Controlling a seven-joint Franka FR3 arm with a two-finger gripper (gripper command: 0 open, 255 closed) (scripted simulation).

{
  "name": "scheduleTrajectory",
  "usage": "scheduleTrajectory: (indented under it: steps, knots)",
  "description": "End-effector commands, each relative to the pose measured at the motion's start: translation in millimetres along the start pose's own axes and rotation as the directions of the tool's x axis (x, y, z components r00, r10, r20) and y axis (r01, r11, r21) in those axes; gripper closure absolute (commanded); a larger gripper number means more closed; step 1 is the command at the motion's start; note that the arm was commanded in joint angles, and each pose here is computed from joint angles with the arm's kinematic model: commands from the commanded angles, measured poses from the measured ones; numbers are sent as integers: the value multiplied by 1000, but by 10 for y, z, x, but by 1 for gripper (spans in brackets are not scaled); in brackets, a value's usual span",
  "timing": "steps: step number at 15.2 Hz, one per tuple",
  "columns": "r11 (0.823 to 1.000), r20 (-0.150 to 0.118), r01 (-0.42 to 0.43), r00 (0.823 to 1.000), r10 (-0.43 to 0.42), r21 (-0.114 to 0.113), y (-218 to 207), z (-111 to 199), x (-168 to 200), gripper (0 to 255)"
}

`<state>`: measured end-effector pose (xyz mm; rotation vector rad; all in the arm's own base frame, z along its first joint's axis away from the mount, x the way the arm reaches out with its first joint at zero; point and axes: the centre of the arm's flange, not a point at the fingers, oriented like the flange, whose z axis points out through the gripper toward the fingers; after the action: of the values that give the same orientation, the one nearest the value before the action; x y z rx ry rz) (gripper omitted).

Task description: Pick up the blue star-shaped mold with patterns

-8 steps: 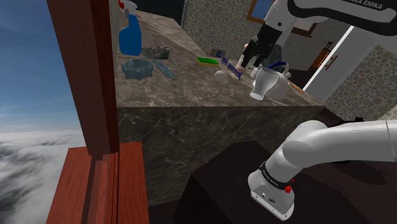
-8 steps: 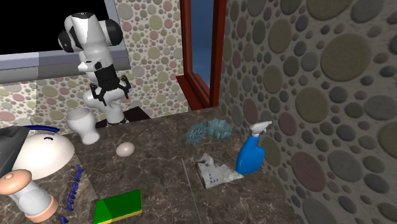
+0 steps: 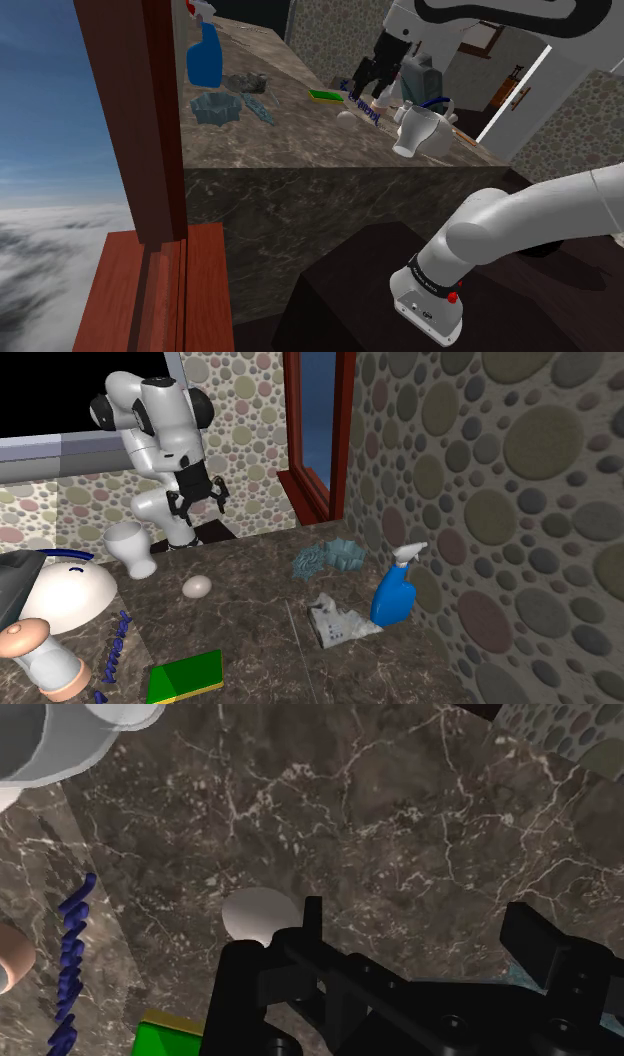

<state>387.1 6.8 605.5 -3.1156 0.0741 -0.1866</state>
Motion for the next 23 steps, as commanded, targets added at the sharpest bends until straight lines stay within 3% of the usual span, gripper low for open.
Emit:
scheduleTrajectory:
  steps: [1, 12, 23]
  knots:
    - [1000, -3, 23, 1000, -23, 1, -179, 107, 211, 0]
    - [989, -21, 146, 989, -146, -2, -1110, 461, 1238, 0]
    - [964, -38, 266, 963, -266, -6, -2160, 800, 2150, 0]
